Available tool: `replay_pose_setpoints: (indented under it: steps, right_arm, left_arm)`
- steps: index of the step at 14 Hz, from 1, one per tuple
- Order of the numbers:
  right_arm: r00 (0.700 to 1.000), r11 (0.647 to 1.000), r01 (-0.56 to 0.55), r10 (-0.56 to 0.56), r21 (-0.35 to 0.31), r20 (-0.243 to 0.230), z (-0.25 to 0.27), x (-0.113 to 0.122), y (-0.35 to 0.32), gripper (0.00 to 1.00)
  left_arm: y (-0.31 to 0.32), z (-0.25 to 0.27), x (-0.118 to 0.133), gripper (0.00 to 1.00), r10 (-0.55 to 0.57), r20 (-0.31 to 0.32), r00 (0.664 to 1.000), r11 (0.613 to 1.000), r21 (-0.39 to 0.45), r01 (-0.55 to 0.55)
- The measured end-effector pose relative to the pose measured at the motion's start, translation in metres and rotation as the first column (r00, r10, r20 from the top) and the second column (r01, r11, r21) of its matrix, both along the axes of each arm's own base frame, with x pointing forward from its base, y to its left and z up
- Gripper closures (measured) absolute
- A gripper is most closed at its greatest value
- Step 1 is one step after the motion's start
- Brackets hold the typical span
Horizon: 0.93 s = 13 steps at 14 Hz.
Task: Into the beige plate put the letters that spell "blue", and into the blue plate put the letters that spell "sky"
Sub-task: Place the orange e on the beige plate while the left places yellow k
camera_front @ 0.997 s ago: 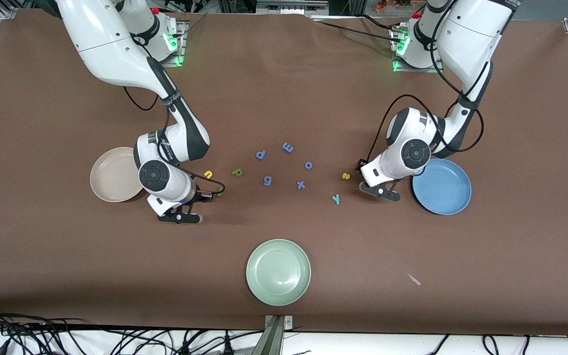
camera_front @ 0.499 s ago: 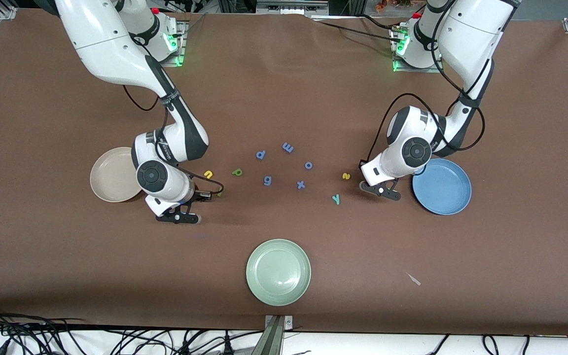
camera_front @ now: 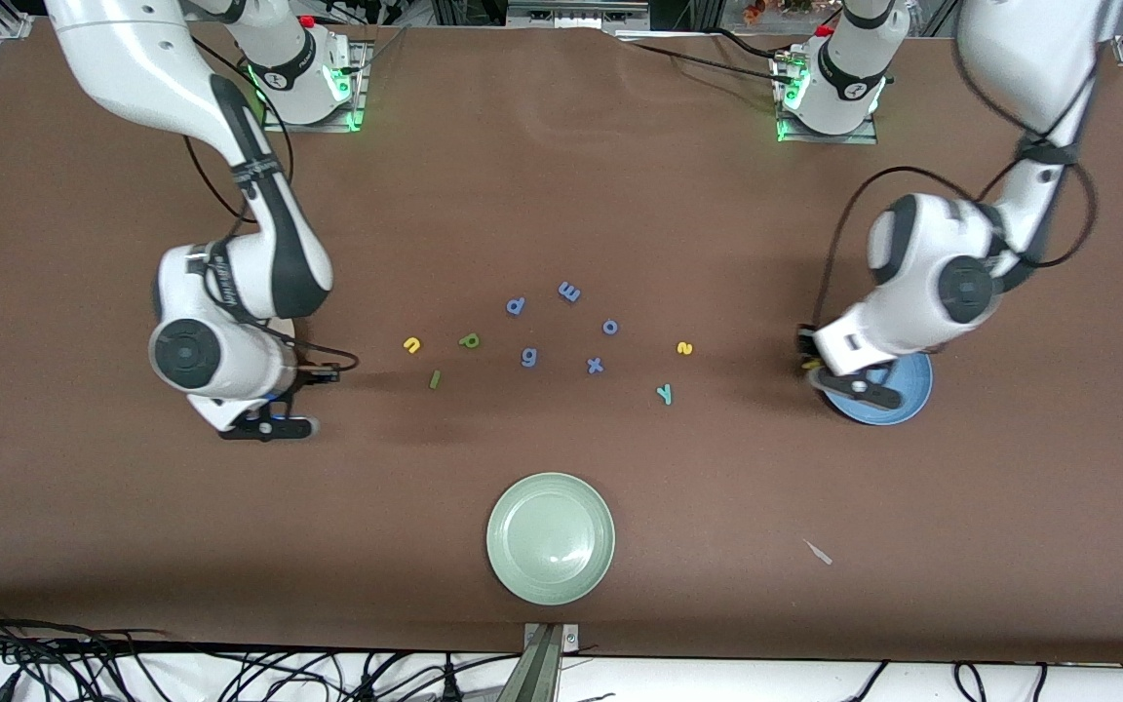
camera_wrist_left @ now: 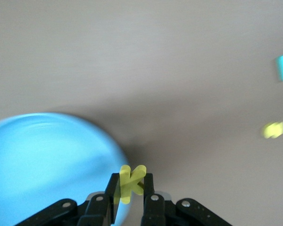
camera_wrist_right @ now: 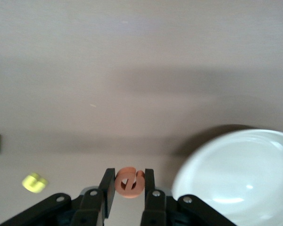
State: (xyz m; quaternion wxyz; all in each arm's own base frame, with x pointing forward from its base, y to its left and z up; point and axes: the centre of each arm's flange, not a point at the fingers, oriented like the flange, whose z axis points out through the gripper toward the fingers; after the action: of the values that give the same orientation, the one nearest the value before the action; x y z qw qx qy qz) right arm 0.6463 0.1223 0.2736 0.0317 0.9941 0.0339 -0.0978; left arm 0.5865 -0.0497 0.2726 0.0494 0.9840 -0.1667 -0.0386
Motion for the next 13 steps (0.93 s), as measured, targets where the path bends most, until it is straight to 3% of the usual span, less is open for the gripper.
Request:
replay_pose_setpoints:
  steps: [3, 6, 10, 13]
  right_arm:
    - [0.998, 0.998, -0.066, 0.066, -0.002, -0.006, -0.002, -0.008, -0.042, 0.71]
    - [0.992, 0.993, -0.121, 0.121, 0.004, 0.036, -0.026, -0.034, -0.073, 0.71]
    - [0.988, 0.989, -0.15, 0.15, 0.011, 0.024, -0.039, -0.066, -0.102, 0.71]
    - [0.988, 0.988, -0.151, 0.151, 0.013, 0.027, -0.036, -0.069, -0.102, 0.47]
  left_arm:
    - [0.075, -0.015, -0.01, 0.76, -0.034, -0.023, 0.999, 0.999, -0.016, 0.034]
    - [0.09, -0.032, -0.018, 0.73, -0.045, -0.051, 0.998, 0.999, -0.001, 0.045]
    - [0.088, -0.038, -0.016, 0.39, -0.047, -0.044, 0.998, 0.999, -0.002, 0.047]
    - [0.068, -0.036, -0.014, 0.09, -0.078, -0.037, 0.996, 0.997, -0.009, 0.077]
